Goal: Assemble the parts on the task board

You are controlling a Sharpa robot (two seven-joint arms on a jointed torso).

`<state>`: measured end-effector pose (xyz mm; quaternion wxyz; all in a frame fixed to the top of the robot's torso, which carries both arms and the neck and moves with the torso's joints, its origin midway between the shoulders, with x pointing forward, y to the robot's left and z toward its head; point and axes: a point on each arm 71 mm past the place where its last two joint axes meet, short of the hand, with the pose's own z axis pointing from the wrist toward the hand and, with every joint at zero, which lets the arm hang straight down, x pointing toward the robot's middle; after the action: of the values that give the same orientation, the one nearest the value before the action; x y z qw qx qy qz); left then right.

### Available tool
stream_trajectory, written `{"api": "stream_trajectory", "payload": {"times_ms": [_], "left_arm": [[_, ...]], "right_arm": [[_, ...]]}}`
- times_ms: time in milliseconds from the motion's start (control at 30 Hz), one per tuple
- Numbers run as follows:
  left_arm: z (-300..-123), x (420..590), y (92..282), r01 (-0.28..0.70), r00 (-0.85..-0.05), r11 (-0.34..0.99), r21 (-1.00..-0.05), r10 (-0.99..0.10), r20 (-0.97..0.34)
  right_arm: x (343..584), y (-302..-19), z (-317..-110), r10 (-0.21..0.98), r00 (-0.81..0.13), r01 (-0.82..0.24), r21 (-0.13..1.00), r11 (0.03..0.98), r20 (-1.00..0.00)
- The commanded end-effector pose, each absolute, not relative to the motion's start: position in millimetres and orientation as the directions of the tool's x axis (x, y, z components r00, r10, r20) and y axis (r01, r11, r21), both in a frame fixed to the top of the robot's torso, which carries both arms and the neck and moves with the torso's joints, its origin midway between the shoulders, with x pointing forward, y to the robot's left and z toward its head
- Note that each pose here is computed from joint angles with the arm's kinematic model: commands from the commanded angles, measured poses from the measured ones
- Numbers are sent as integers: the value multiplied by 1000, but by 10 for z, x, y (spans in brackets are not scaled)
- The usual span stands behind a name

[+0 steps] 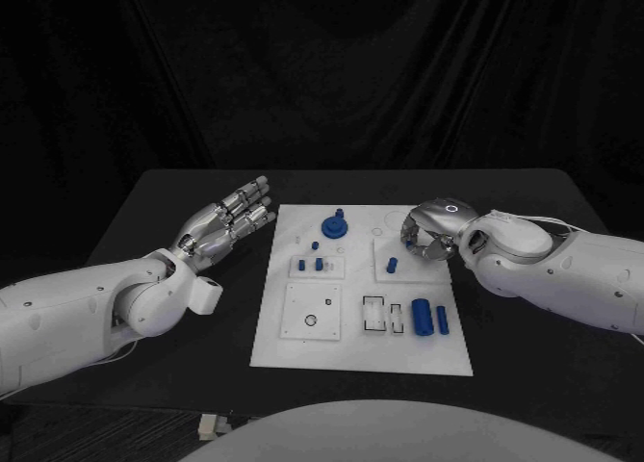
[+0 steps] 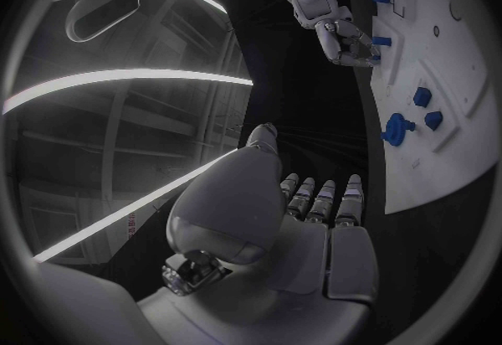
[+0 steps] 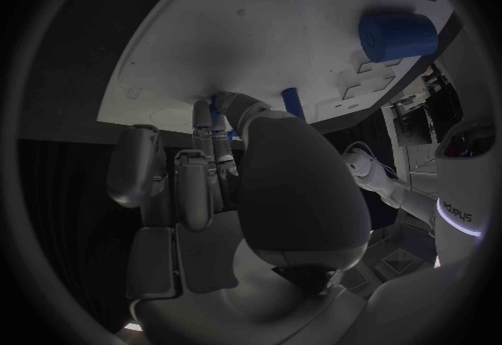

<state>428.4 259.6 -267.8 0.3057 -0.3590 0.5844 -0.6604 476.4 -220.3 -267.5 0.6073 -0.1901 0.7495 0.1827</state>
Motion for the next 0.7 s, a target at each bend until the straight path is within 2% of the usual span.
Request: {"api": "stream_trajectory", "payload": {"times_ms": [33, 700], "left_arm": [[-2649, 4277, 2586, 16, -562, -171, -985, -816, 133], [-2668, 4275, 2595, 9, -562, -167, -986, -816, 134]], "right_arm": [[4753, -2190, -2674, -46, -164, -523, 48, 851, -985], [4724, -2212, -2586, -6, -114, -533, 56, 845, -993]]}}
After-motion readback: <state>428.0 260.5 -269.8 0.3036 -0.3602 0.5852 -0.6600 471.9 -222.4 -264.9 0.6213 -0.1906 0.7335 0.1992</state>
